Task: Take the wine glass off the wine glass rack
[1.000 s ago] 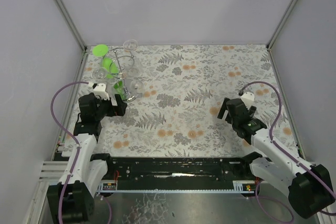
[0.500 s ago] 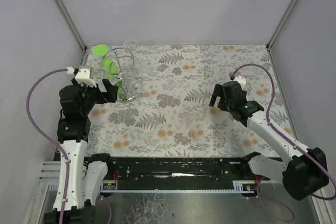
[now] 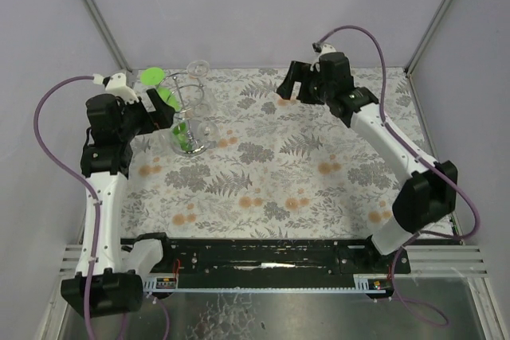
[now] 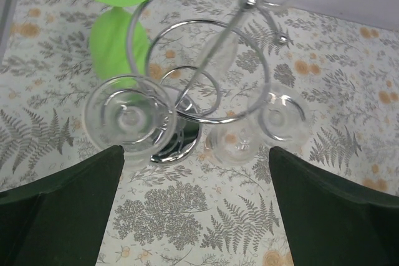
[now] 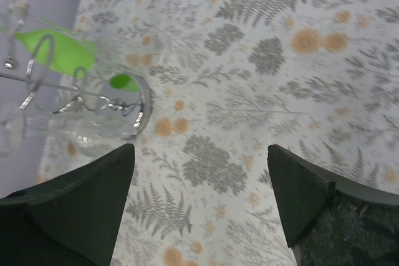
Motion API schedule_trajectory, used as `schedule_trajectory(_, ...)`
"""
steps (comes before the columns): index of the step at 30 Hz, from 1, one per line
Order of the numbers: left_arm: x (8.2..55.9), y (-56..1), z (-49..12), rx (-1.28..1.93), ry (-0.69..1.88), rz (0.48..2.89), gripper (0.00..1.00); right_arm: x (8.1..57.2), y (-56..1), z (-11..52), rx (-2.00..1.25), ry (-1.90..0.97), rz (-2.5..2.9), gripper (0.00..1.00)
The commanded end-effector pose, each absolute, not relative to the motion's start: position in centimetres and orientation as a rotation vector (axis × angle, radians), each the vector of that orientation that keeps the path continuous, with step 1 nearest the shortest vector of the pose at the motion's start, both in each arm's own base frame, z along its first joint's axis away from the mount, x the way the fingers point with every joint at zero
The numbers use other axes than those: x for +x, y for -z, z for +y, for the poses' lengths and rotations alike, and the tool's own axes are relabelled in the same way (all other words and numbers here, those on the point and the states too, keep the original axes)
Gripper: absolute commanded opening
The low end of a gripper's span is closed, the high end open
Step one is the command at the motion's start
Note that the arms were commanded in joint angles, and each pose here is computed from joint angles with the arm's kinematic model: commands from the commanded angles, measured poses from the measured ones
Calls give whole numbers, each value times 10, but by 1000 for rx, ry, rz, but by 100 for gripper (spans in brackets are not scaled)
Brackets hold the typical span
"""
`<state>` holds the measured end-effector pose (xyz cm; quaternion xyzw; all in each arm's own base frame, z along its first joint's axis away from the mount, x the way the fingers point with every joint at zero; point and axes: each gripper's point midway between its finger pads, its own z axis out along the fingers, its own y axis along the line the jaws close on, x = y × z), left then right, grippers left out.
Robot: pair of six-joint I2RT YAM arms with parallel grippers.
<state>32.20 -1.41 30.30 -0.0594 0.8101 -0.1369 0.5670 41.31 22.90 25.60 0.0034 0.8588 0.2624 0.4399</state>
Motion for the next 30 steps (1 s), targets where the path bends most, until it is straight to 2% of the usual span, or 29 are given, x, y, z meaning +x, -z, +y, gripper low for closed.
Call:
schedule_trajectory(1, 332, -321, -3, -259, 395, 1884, 98, 434, -306, 271, -84, -875, 2026, 93)
schedule_trajectory(15, 362, -341, 32, -470, 560, 1818, 99, 483, -347, 318, -72, -1078, 1942, 90)
schedule_trajectory(25, 374, -333, 62, -639, 653, 1720, 98, 481, -347, 324, -51, -1140, 1935, 86)
schedule_trajectory(30, 360, -315, 79, -718, 736, 1755, 95, 475, -345, 318, -50, -1121, 1943, 86)
